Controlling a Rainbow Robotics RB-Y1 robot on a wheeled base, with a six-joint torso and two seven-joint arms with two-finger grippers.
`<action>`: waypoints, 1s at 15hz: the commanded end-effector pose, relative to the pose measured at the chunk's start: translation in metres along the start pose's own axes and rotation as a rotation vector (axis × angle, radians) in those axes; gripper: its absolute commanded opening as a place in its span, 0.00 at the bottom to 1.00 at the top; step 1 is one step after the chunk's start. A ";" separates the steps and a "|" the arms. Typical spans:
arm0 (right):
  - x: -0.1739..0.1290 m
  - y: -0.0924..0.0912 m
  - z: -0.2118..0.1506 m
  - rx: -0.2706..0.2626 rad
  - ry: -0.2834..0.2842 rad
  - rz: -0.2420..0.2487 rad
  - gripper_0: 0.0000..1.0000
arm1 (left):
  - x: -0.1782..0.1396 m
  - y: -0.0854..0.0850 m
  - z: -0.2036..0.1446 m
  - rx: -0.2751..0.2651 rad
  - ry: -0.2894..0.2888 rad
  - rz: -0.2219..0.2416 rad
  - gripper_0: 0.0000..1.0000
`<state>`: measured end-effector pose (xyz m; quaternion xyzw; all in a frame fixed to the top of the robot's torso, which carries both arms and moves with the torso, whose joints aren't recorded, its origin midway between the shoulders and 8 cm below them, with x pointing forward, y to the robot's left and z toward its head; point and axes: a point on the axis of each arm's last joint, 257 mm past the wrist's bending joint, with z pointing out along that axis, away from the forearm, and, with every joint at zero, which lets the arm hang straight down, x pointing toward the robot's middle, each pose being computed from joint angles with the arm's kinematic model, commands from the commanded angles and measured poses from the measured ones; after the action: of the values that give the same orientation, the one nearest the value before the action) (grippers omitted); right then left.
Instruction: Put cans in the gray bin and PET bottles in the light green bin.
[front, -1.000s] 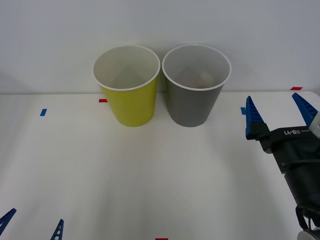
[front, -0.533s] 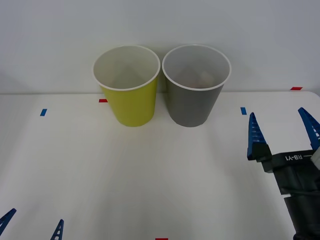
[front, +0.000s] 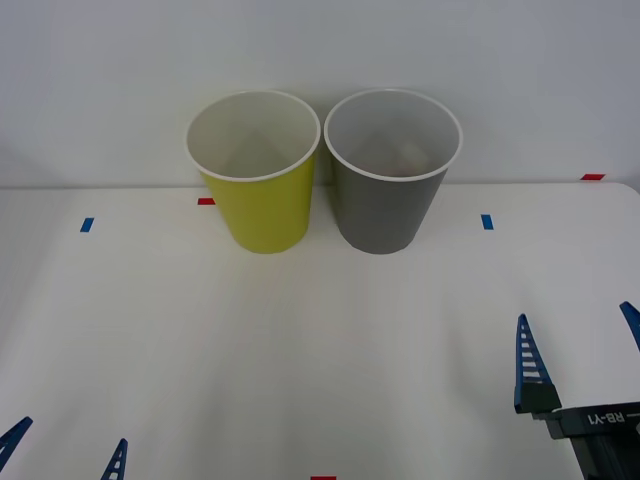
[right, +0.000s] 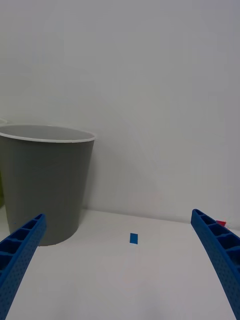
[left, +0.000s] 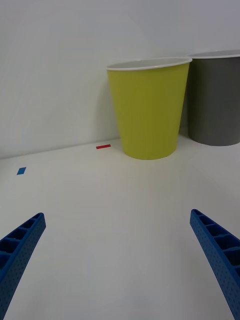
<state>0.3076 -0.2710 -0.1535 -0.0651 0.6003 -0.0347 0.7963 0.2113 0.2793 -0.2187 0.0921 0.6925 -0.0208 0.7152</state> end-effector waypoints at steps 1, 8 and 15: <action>0.011 -0.003 -0.020 0.026 0.053 0.010 1.00 | 0.000 0.000 0.000 0.000 0.000 0.000 1.00; 0.053 -0.002 -0.072 0.088 0.176 0.091 1.00 | 0.000 0.000 0.000 0.000 0.000 0.000 1.00; 0.062 -0.003 -0.086 0.086 0.205 0.110 1.00 | 0.000 0.000 0.000 0.000 0.000 0.000 1.00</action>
<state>0.2418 -0.2878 -0.2358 0.0074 0.6790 -0.0252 0.7337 0.2114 0.2792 -0.2187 0.0921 0.6925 -0.0208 0.7152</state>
